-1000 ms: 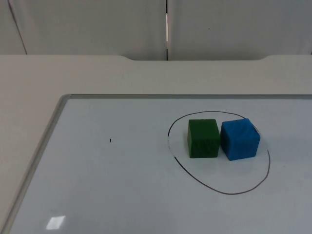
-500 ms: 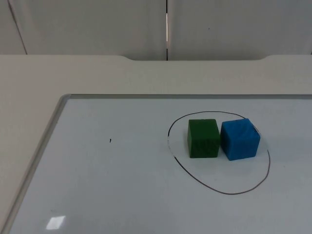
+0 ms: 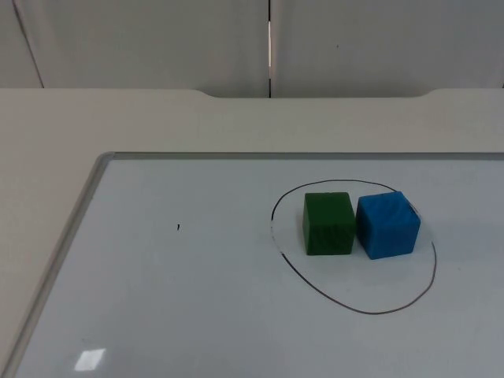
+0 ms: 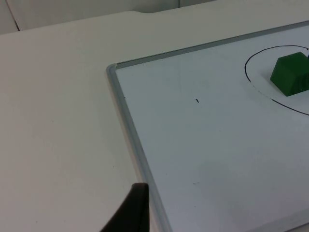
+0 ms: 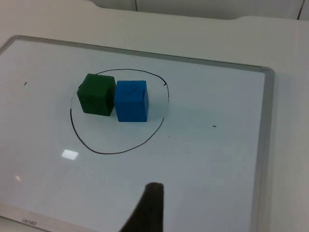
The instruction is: Push the two cubes into the marked area.
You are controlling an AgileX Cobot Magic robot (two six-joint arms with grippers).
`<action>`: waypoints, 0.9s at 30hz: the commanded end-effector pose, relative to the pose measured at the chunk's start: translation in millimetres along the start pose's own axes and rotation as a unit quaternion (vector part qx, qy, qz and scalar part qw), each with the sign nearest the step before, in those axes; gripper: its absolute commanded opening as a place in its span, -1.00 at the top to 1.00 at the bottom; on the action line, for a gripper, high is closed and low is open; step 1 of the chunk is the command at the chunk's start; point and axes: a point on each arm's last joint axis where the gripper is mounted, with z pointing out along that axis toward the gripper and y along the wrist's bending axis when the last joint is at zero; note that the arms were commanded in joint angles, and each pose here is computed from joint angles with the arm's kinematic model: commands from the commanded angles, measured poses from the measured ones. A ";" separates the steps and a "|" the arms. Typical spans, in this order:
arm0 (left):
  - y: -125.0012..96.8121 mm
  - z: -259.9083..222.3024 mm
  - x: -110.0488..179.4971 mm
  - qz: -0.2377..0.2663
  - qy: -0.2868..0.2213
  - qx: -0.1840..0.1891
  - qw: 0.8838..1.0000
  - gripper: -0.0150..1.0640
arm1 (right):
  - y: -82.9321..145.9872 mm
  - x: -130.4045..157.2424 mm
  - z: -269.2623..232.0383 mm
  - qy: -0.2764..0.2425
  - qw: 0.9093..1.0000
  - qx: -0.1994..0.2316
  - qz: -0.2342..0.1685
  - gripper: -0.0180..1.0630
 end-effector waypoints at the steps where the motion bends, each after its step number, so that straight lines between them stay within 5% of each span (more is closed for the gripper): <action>1: 0.4 0.7 0.7 -0.002 -0.004 -0.003 1.000 -0.97 | -0.2 0.4 -0.1 -0.002 1.000 0.002 -0.001 -0.73; 3: 0.4 0.7 0.7 -0.002 -0.004 -0.003 1.000 -0.97 | -0.2 0.4 -0.1 -0.002 1.000 0.002 -0.001 -0.98; 27: 0.4 0.7 0.7 -0.002 -0.004 -0.003 1.000 -0.97 | -0.1 0.4 -0.1 -0.002 1.000 0.001 0.000 -0.98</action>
